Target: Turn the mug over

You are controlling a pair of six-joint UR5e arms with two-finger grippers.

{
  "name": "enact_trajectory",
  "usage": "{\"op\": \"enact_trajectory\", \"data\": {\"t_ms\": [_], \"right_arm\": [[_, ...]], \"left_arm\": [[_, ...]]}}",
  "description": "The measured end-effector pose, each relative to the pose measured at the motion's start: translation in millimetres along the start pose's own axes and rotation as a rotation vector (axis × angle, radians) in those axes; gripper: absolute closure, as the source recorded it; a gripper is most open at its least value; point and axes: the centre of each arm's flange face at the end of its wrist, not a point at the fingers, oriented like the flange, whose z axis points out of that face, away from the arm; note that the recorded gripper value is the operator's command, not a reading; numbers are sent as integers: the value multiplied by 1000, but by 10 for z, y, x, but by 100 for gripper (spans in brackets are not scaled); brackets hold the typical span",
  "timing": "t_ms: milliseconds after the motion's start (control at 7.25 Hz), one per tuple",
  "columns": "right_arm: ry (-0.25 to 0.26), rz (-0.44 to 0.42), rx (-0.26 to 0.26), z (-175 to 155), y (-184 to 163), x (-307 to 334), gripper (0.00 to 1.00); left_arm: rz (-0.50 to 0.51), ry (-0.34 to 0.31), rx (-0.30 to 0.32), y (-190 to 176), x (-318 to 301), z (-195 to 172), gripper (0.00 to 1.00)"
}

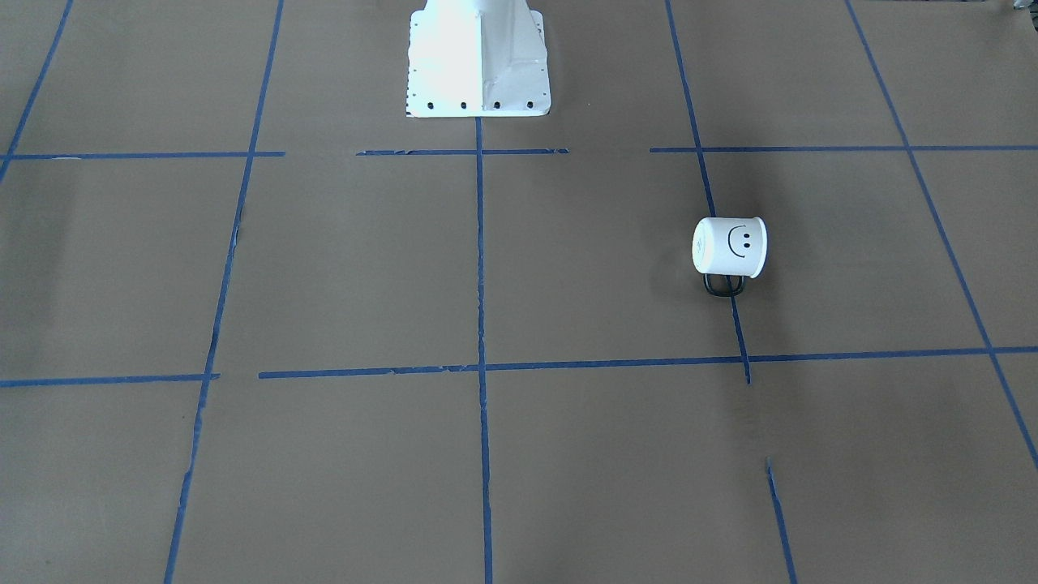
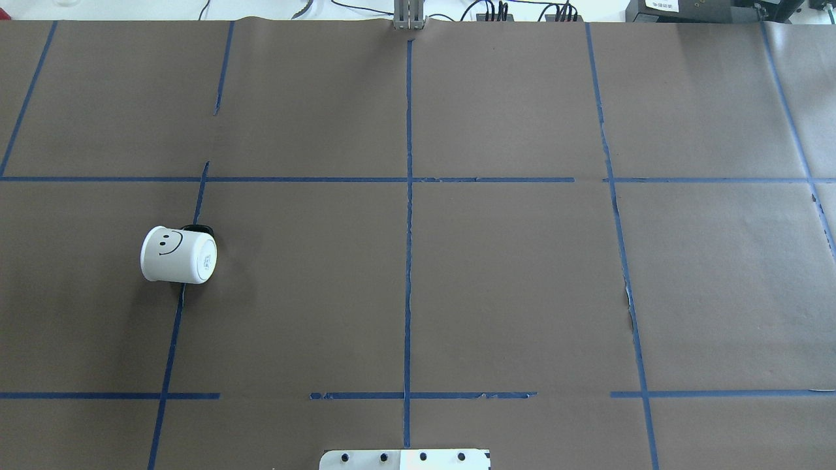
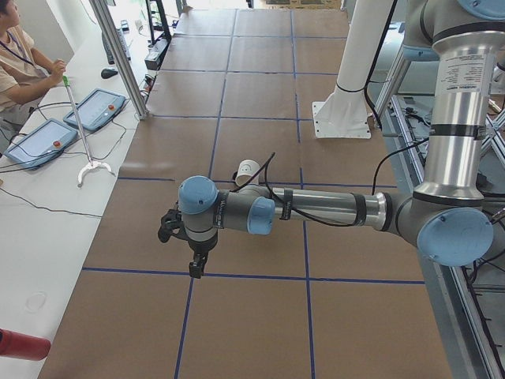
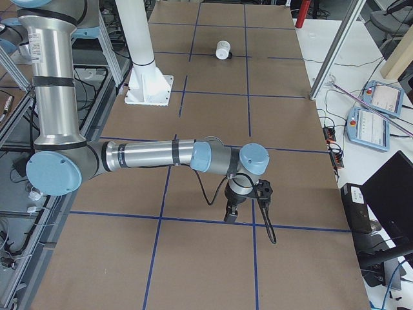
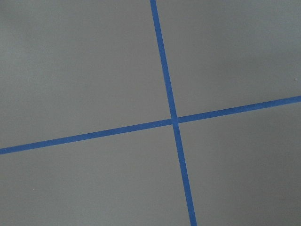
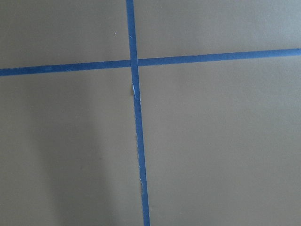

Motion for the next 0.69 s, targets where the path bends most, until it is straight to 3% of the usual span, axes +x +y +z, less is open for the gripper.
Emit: {"op": "enact_trajectory", "data": {"t_ms": [414,690], "right_arm": [[0,0,0,0,0,0,0],[0,0,0,0,0,0,0]], "left_arm": [[10,0,11,-26,21,-13,0],[102,0,89,-127,175,-69,0]]}}
